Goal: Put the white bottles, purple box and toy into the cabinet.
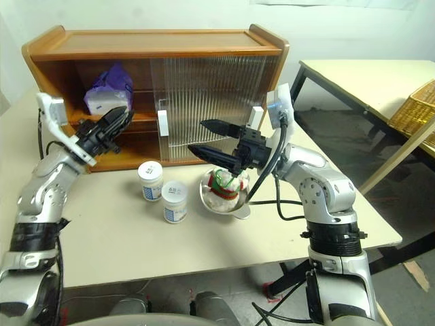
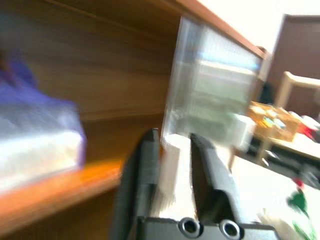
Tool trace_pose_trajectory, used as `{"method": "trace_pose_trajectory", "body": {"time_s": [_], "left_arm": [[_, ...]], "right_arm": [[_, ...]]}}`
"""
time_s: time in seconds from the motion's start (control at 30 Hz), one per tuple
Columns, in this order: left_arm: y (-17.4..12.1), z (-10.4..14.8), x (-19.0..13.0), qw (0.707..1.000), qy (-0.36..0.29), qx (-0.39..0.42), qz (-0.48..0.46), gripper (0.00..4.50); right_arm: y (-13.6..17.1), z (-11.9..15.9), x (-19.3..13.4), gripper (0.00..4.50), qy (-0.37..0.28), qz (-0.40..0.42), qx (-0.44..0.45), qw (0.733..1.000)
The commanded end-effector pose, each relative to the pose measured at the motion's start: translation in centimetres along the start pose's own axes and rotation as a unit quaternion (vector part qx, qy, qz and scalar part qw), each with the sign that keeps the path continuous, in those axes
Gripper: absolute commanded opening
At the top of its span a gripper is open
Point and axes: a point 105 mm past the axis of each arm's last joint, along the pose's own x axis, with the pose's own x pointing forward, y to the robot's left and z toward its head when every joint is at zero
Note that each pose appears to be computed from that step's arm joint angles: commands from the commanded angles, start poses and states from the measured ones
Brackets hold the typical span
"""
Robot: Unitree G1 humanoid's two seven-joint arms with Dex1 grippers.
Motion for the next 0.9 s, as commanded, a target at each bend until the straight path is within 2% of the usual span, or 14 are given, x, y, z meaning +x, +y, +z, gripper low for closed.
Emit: {"method": "trace_pose_trajectory", "body": {"time_s": [0.03, 0.13, 0.2, 0.43, 0.67, 0.9], "left_arm": [[-0.4, -0.6, -1.5, 0.999, 0.021, 0.009, -0.027, 2.67], [-0.2, -1.2, -2.7, 0.998, 0.039, 0.026, -0.033, 3.85], [-0.1, -1.9, -4.0, 0.997, 0.053, 0.024, -0.043, 4.48], [-0.6, -5.8, -7.9, 0.989, 0.125, -0.010, -0.081, 4.48], [-0.9, -8.4, -8.9, 0.984, 0.152, -0.002, -0.093, 4.48], [-1.3, -10.0, -8.2, 0.981, 0.159, -0.003, -0.108, 4.48]], "right_arm": [[0.1, 0.0, 0.1, 4.50, 0.005, 0.004, -0.003, 1.000], [0.0, 0.0, 0.1, 4.50, 0.005, 0.005, -0.003, 1.000], [0.0, 0.0, 0.1, 4.50, 0.006, 0.006, -0.003, 1.000], [0.0, 0.2, 0.3, 4.50, 0.006, 0.010, -0.004, 1.000], [0.1, 0.5, 0.2, 4.50, 0.007, 0.010, -0.006, 1.000], [0.1, 0.5, 0.2, 4.50, 0.011, 0.007, -0.006, 1.000]]}}
